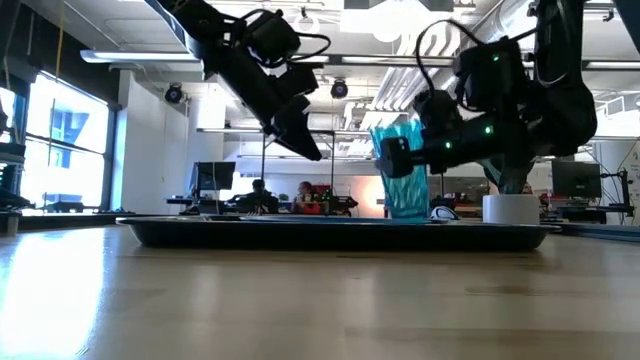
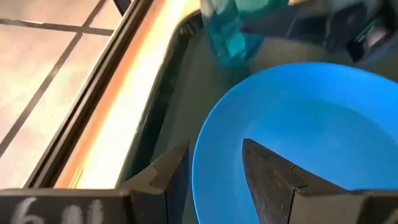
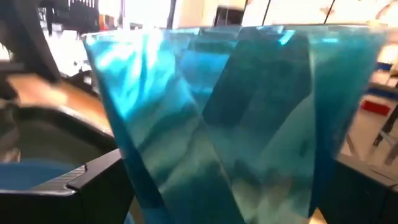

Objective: Pick and place plate/cup/fork/spoon on tray
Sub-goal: Put the blue cup on the black tray

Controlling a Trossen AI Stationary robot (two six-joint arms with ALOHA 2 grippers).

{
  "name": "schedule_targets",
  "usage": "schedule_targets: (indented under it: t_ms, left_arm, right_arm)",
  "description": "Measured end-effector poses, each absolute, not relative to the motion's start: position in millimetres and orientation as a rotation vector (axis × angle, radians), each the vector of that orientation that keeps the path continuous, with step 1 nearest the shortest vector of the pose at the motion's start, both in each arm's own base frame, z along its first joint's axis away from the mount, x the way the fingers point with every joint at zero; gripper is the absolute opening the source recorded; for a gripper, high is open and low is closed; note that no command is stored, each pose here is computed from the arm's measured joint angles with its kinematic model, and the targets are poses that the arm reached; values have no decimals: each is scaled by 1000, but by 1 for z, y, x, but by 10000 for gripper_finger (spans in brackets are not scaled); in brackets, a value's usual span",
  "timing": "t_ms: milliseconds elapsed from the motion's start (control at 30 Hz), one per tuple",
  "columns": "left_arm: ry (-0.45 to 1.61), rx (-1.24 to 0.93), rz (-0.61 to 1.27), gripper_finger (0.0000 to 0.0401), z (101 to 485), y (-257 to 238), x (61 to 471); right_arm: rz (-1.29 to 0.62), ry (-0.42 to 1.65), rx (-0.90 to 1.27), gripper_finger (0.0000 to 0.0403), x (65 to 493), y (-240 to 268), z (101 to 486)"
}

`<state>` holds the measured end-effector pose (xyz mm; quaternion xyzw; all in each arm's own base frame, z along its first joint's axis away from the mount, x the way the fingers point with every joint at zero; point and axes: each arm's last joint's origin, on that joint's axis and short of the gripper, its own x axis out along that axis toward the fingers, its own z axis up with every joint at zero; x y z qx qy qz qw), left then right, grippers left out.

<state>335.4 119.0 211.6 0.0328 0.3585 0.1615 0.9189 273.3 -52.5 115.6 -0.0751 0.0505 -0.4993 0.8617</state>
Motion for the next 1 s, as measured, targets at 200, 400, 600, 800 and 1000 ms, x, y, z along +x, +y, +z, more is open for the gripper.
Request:
schedule_targets:
  t_ms: [200,400,600,800,1000]
  left_arm:
    - [734,28,352,139,213,119,334]
    - [745,-2,400,139,212,119,333]
    - [750,-3,402,139,211,119,333]
    - [729,6,426,162,213,120,334]
    - [705,6,413,219,215,120,335]
  right_arm:
    - [-1032,170,-66,399,272,-56,102]
    - [-1032,152,-30,399,271,-56,111]
    - [-1049,214,56,399,261,-58,128]
    - [-1010,332,190,399,244,-71,136]
    - [-926,352,225,400,243,-77,138]
